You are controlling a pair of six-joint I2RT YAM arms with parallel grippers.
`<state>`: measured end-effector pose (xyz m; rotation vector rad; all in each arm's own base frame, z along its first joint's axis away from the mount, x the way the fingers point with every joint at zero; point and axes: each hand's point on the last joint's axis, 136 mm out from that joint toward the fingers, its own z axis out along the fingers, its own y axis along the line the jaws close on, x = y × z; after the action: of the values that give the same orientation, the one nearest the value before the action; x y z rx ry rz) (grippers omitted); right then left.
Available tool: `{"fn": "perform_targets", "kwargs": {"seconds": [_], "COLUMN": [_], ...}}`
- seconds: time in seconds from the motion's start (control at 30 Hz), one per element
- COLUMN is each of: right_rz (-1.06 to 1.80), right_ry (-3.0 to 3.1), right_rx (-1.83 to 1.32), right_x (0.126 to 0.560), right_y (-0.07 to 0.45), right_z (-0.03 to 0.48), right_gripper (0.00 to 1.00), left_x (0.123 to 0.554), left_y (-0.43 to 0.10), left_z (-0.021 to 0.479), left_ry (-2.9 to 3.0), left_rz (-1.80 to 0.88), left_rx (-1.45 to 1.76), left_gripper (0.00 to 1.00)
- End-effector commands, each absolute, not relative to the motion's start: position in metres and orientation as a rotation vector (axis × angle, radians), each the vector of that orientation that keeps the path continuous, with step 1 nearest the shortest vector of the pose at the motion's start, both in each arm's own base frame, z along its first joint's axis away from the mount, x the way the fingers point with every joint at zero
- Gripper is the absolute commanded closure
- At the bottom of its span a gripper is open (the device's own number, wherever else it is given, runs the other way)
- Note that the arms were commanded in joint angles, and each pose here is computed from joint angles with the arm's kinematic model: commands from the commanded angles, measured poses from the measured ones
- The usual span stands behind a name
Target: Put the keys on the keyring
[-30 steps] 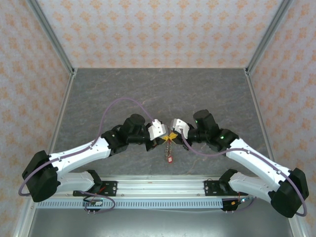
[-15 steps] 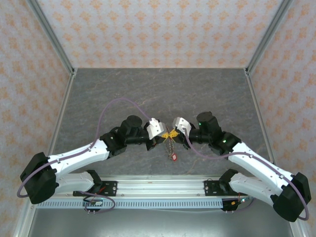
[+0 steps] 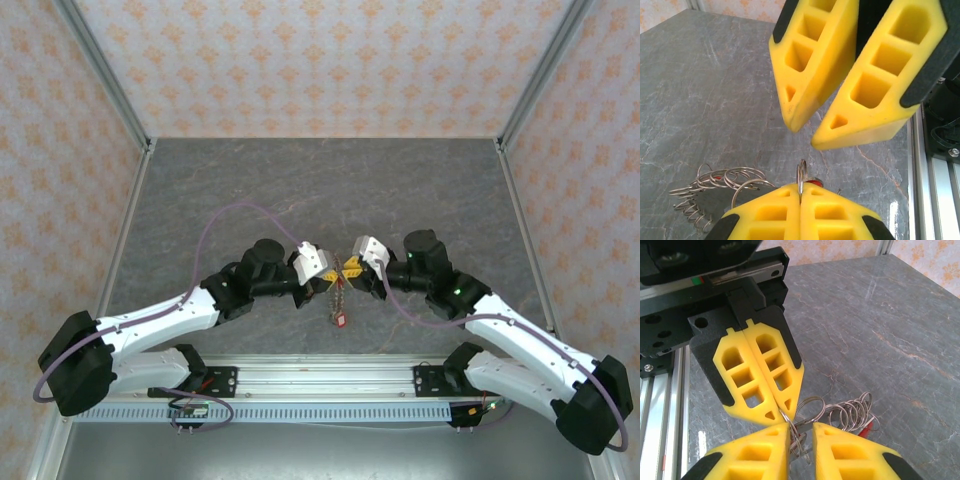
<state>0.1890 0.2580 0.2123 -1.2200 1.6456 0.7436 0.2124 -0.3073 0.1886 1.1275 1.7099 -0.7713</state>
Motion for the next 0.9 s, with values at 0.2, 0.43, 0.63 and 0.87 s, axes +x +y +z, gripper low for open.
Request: {"fn": "perform_targets", "kwargs": {"seconds": [0.2,0.43,0.63,0.87], "right_rz": [0.774,0.79,0.788,0.789], "right_ry": [1.608,1.593,1.614,1.615], "right_rx": [-1.208,-1.213,-1.22,-1.259], "right_x": [0.186,0.188,0.19,0.182], "right_y": [0.261,0.266,0.267,0.264], "right_z": [0.216,0.216,0.206,0.204], "right_gripper": [0.8,0.84,0.83,0.82], "left_x": [0.212,0.206,0.206,0.208], "left_y": [-0.315,-0.319,-0.32,-0.317], "left_z": [0.225,0.226,0.228,0.223], "left_ry": [1.578,1.568,1.561,1.583], "left_rz": [-0.827,-0.865,-0.868,-0.839], "left_rx": [1.08,1.114,1.114,1.119], "left_gripper": [1.0,1.0,1.0,1.0]}}
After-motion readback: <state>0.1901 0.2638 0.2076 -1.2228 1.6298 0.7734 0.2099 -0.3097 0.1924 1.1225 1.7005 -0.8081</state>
